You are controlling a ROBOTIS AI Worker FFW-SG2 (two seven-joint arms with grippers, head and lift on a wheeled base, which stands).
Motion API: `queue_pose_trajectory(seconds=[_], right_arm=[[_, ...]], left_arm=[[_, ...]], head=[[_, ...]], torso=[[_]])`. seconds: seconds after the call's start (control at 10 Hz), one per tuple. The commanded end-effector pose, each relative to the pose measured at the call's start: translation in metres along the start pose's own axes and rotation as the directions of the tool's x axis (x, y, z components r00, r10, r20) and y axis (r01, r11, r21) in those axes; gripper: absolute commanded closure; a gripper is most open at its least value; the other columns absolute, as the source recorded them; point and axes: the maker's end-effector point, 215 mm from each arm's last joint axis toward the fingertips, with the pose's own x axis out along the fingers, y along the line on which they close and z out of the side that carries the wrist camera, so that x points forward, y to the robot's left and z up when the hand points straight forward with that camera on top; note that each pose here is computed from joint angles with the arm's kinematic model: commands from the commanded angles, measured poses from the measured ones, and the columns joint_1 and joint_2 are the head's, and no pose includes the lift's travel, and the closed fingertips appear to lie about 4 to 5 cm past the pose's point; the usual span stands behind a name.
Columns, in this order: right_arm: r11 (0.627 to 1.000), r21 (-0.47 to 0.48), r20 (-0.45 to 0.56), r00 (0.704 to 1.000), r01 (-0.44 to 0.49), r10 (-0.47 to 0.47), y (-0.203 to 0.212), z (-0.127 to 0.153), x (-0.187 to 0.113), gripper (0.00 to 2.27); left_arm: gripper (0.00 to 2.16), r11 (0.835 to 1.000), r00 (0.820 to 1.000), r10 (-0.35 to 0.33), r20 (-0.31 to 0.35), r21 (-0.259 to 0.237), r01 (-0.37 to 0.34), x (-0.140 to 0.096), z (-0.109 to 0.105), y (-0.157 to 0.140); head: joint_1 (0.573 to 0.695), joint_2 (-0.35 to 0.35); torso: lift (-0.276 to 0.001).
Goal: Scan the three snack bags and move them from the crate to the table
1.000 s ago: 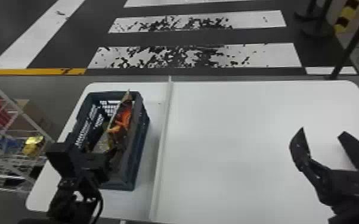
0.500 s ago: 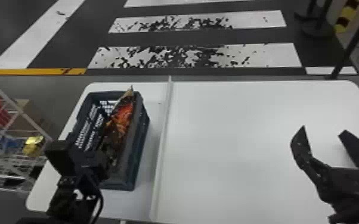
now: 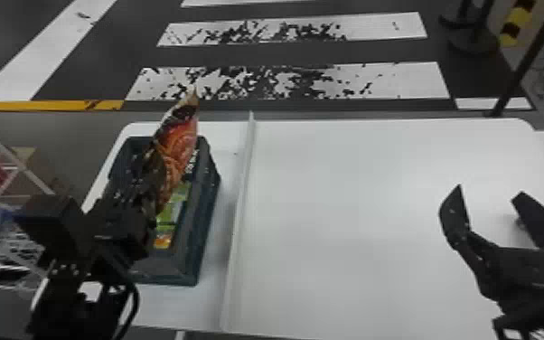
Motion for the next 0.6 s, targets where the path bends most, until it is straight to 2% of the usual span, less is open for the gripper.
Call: queue_pose_trajectory(seconds=[0.0, 0.2, 0.5], right_arm=[[1.000, -0.001, 0.017, 1.000, 0.011, -0.010, -0.004, 0.006, 0.000, 0.09], [1.000, -0.002, 0.035, 0.999, 0.017, -0.017, -0.006, 0.013, 0.000, 0.09], [1.000, -0.006, 0.044, 0.999, 0.020, -0.020, -0.009, 0.018, 0.002, 0.09]], left_arm=[[2.14, 0.999, 0.999, -0.037, -0.018, -0.009, 0.037, -0.006, 0.017, -0.022], [2.13, 0.989, 0.990, -0.137, -0.020, -0.052, 0.136, -0.010, 0.022, -0.070], [2.14, 0.942, 0.945, -0.322, -0.065, -0.122, 0.313, -0.020, 0.004, -0.158]], head=[[0.695, 0.096], [0.695, 0.039], [0.695, -0.071]], torso=[[-0.062], [-0.062], [-0.062]])
